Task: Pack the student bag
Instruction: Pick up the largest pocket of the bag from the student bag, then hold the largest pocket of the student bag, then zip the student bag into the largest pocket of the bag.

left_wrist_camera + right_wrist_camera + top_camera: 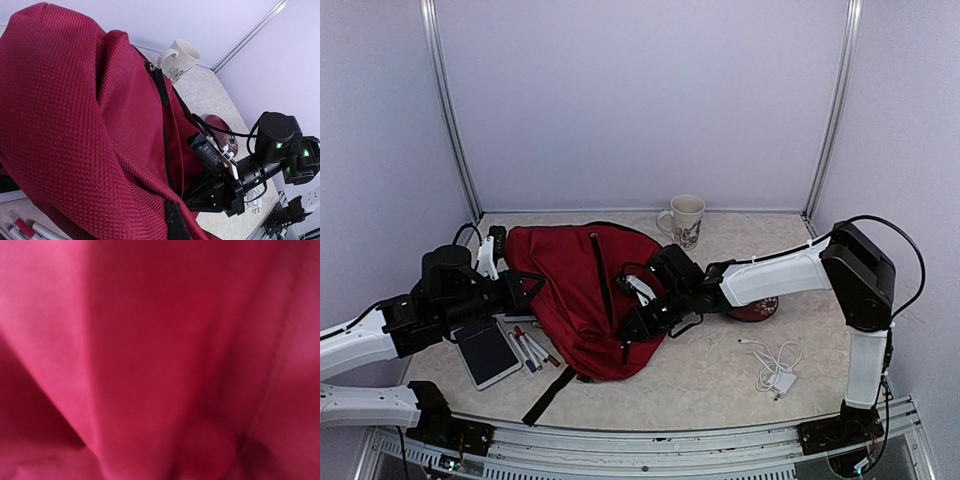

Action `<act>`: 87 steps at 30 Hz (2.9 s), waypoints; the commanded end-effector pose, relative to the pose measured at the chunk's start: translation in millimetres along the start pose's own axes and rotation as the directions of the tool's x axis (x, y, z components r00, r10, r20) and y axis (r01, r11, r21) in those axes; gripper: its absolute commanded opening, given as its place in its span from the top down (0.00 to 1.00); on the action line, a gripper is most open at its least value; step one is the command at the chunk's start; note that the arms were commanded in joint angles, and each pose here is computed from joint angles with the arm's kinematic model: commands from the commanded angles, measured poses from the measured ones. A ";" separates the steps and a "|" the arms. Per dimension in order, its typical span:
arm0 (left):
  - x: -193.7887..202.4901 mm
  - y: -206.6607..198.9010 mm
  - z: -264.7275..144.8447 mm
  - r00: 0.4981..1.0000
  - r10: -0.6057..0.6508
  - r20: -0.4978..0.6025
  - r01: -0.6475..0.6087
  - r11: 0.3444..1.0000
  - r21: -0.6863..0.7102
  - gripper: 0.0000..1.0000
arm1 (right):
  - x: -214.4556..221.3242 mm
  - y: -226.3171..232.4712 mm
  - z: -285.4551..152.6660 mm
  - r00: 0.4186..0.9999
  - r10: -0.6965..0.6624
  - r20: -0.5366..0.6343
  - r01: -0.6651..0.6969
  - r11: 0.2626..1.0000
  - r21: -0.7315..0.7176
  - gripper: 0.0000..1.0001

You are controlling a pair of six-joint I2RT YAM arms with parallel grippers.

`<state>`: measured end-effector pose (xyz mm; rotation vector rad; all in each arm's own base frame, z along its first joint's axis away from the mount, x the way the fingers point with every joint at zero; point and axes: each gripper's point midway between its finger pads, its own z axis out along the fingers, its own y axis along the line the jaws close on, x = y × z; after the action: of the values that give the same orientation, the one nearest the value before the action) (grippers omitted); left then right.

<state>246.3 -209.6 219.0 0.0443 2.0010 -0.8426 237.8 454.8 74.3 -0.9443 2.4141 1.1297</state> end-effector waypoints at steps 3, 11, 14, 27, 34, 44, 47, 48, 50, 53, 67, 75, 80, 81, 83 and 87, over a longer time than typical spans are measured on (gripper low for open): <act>-17.8 -7.9 -8.1 0.997 0.023 0.073 -0.024 1.000 0.020 1.00 | -10.7 -11.3 -15.6 0.997 0.026 0.071 -0.029 0.999 0.030 1.00; -18.3 20.2 -13.2 0.995 0.077 0.066 -0.068 0.989 -0.134 1.00 | -25.6 -36.5 -79.8 0.981 0.026 0.194 -0.054 0.989 0.138 1.00; -13.8 27.2 -10.1 0.995 0.092 0.046 -0.084 0.984 -0.160 1.00 | -25.3 -56.9 -100.8 0.976 0.034 0.217 -0.076 0.978 0.192 1.00; -4.2 61.7 -9.4 0.997 0.078 -0.004 -0.076 0.968 -0.240 1.00 | -34.4 -95.3 -149.1 0.962 -0.025 0.272 -0.059 0.953 0.297 1.00; -6.2 77.7 -6.1 0.997 0.075 -0.026 -0.079 0.948 -0.307 0.40 | -32.6 -71.9 -124.6 0.973 -0.044 0.228 0.004 0.985 0.173 1.00; -52.7 3.8 1.4 0.939 0.343 0.005 -0.320 0.883 -0.343 0.01 | -37.5 -6.3 -96.5 0.976 -0.075 0.207 0.081 0.996 -0.020 1.00; -43.2 -11.4 8.4 0.918 0.395 -0.023 -0.383 0.872 -0.304 0.01 | -38.9 -3.7 -95.5 0.975 -0.071 0.211 0.080 0.996 -0.034 1.00; -39.6 -18.4 10.6 0.914 0.405 -0.027 -0.397 0.878 -0.268 0.01 | -39.0 -3.5 -95.3 0.975 -0.069 0.209 0.079 0.996 -0.039 1.00; -21.2 -44.3 16.7 0.890 0.453 -0.055 -0.457 0.882 -0.114 0.02 | -38.8 -2.9 -94.8 0.976 -0.067 0.208 0.077 0.996 -0.042 1.00; 29.9 -77.4 26.4 0.809 0.571 -0.138 -0.568 0.820 0.065 0.22 | -40.5 -1.8 -95.3 0.975 -0.068 0.210 0.079 0.996 -0.045 1.00; 150.2 14.2 94.0 0.420 0.717 -0.557 -0.879 0.474 -0.052 0.17 | -40.8 -3.3 -101.0 0.972 -0.078 0.220 0.084 0.996 -0.018 1.00; 154.7 39.9 89.6 0.407 0.686 -0.603 -0.894 0.434 -0.110 1.00 | -49.3 -39.8 -132.1 0.961 -0.051 0.271 0.024 0.995 0.101 1.00; 159.8 46.8 79.0 0.393 0.687 -0.612 -0.898 0.431 -0.093 1.00 | -57.0 -79.9 -166.5 0.946 -0.025 0.322 -0.048 0.976 0.215 1.00; 160.2 45.9 77.4 0.387 0.693 -0.608 -0.900 0.427 -0.087 1.00 | -59.6 -88.1 -175.5 0.941 -0.022 0.337 -0.061 0.970 0.234 1.00; 164.5 40.5 75.7 0.368 0.712 -0.598 -0.904 0.425 -0.051 1.00 | -64.5 -103.6 -192.8 0.930 -0.021 0.368 -0.085 0.960 0.268 1.00; 176.4 33.8 71.9 0.318 0.744 -0.588 -0.914 0.406 0.020 1.00 | -71.6 -138.2 -223.8 0.912 -0.011 0.410 -0.139 0.931 0.336 1.00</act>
<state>229.7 -298.6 59.3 1.0391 2.1111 0.1807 345.5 298.6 160.2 -0.5815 2.2440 0.9469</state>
